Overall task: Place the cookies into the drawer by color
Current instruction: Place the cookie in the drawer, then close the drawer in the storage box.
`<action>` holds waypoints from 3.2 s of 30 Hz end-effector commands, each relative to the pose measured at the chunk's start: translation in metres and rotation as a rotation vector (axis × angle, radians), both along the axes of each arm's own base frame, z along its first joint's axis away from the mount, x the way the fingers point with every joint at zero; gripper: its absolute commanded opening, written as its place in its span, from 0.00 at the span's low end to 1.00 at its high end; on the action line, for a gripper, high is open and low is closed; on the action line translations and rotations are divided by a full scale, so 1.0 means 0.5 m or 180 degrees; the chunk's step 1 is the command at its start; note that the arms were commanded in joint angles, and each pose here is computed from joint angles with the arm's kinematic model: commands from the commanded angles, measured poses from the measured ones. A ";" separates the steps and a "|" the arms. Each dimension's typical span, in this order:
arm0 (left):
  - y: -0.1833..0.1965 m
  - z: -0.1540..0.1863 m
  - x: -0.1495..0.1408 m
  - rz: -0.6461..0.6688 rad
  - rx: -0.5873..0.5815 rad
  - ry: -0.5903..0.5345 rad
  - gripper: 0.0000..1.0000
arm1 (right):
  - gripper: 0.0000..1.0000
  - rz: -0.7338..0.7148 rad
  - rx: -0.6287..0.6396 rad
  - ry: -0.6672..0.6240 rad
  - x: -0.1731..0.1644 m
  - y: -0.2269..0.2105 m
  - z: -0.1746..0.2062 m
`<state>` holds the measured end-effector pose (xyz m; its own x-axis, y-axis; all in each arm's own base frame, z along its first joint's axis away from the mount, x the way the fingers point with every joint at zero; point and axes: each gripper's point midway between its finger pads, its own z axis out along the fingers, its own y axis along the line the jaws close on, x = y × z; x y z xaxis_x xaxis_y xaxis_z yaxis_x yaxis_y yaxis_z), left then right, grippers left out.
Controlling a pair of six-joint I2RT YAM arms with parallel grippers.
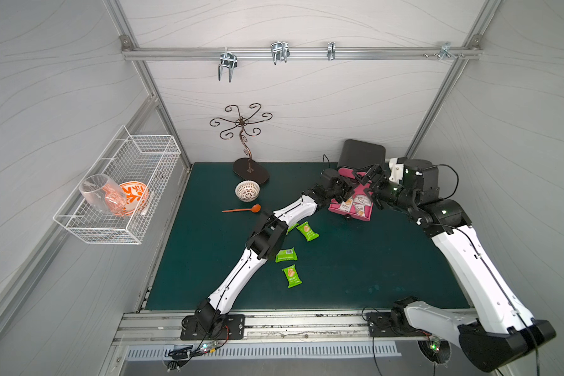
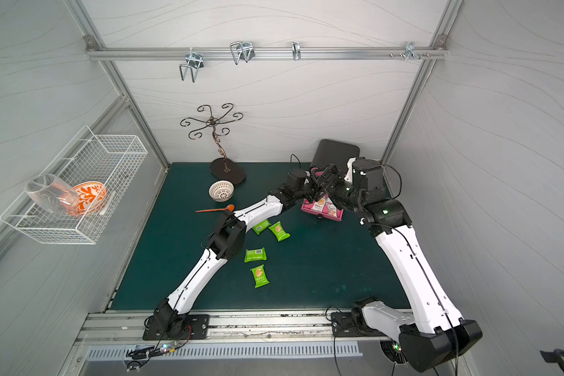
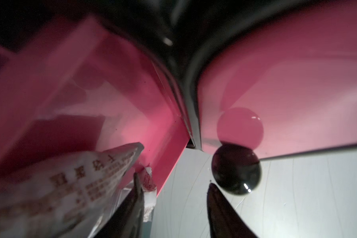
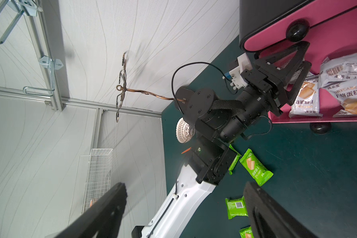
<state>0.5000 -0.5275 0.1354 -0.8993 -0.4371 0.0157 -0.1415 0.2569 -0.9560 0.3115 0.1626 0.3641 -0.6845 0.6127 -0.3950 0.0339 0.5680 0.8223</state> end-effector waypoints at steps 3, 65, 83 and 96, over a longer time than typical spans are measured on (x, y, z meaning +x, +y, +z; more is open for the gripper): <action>0.088 0.230 -0.002 -0.0067 -0.0013 -0.0855 0.60 | 0.94 0.0064 -0.0029 -0.0166 -0.015 -0.005 0.028; 0.458 0.156 -0.589 -0.2536 0.3421 -0.2965 0.75 | 0.56 -0.0155 -0.0975 0.0066 0.139 -0.052 -0.608; 0.481 0.138 -0.570 -0.2473 0.3722 -0.3025 0.75 | 0.32 -0.0080 -0.1048 0.0270 0.162 -0.035 -0.610; 0.482 0.131 -0.572 -0.2479 0.3729 -0.3047 0.75 | 0.27 -0.0327 -0.1312 0.0534 0.142 -0.050 -0.545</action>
